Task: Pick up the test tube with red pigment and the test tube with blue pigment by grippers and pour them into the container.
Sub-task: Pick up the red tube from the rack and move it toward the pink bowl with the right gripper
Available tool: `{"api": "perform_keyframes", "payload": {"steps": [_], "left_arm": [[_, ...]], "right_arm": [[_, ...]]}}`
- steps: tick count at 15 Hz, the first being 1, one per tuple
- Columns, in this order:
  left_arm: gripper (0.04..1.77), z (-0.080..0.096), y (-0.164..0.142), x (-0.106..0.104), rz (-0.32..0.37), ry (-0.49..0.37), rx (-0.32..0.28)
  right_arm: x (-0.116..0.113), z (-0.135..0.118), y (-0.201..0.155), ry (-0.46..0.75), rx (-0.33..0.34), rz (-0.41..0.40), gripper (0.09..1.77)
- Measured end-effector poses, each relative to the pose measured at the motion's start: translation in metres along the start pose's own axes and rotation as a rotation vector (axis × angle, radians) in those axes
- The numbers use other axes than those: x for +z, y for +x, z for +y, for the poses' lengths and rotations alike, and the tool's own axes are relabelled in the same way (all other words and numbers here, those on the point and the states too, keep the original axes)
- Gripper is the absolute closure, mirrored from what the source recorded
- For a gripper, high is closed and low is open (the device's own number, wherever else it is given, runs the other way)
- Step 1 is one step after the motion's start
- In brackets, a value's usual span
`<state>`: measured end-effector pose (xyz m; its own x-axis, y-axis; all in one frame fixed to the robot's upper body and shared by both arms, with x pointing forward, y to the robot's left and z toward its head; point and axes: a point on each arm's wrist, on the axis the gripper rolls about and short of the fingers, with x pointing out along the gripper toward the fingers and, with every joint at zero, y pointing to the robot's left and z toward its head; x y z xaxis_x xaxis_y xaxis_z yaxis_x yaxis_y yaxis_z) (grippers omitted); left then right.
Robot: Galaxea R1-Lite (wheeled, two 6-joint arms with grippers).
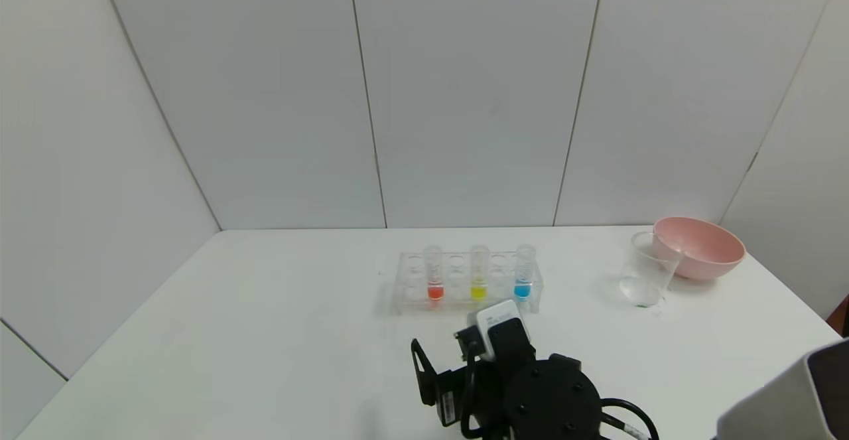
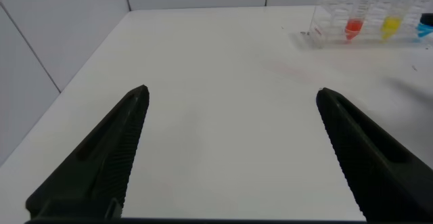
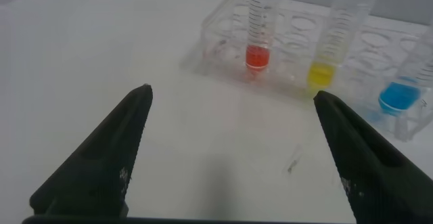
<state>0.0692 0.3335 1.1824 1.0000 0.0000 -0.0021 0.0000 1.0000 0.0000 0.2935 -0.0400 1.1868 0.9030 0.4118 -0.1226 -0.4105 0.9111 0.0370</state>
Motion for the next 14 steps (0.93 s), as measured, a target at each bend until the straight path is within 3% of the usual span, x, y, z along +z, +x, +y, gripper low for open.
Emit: {"api": "perform_keyframes", "payload": {"steps": [8,14], "left_arm": [[0.05,0.0,0.0,0.0,0.0,0.0,0.0],[0.05,0.0,0.0,0.0,0.0,0.0,0.0]], "right_arm": [[0.011,-0.002,0.075,0.002,0.006,-0.061,0.15],[0.006,-0.013,0.115,-0.006,-0.024,-0.07,0.15]]}}
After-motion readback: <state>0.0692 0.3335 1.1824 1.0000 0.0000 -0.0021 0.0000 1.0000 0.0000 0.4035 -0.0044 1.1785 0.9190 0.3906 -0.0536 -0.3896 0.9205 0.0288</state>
